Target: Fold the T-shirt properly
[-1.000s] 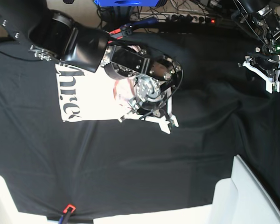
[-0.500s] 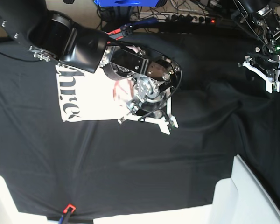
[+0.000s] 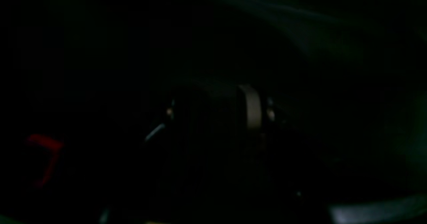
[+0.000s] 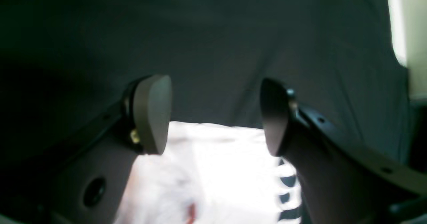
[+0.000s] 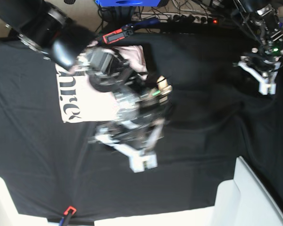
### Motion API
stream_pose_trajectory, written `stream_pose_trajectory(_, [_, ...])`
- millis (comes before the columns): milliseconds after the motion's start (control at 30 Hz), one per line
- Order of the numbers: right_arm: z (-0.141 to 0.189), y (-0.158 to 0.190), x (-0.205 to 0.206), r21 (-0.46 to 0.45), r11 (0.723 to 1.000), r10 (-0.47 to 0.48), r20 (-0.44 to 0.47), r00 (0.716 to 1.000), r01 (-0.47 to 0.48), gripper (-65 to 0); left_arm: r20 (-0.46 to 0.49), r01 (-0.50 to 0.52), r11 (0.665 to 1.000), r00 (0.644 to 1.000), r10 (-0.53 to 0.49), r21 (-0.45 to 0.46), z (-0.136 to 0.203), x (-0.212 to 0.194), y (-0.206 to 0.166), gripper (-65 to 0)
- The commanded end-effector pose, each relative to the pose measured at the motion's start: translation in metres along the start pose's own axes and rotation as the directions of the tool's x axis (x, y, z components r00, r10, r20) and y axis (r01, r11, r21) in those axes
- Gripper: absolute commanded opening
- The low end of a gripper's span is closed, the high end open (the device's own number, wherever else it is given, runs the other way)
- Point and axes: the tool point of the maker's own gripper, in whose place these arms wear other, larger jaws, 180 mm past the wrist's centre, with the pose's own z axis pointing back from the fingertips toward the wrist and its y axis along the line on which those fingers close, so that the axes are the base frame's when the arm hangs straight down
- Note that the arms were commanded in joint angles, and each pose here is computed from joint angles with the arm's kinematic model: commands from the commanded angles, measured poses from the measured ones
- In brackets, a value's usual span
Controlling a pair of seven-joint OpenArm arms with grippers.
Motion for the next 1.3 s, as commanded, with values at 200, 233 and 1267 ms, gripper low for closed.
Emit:
stream_pose_trajectory(200, [-0.007,-0.067,-0.038,-0.118,0.986,-0.117,-0.005,0.993,0.116,-25.5,0.083,0.125,0.947,0.991,-0.105,-0.296,-0.012,0.025,-0.101,-41.0])
stream_pose_trajectory(233, [-0.008,-0.072,-0.047,-0.131,0.984,-0.122,-0.016,0.992,0.119,-25.5,0.112,0.087,0.938,0.992,-0.052,-0.336,-0.011,0.034,-0.112,-41.0])
stream_pose_trajectory(1267, [-0.007,-0.116,-0.122,-0.254,0.955,-0.193,-0.145,0.970,0.152,-25.5,-0.041,-0.174,0.494,0.962,0.269,-0.852,0.017,0.055,-0.308,-1.5])
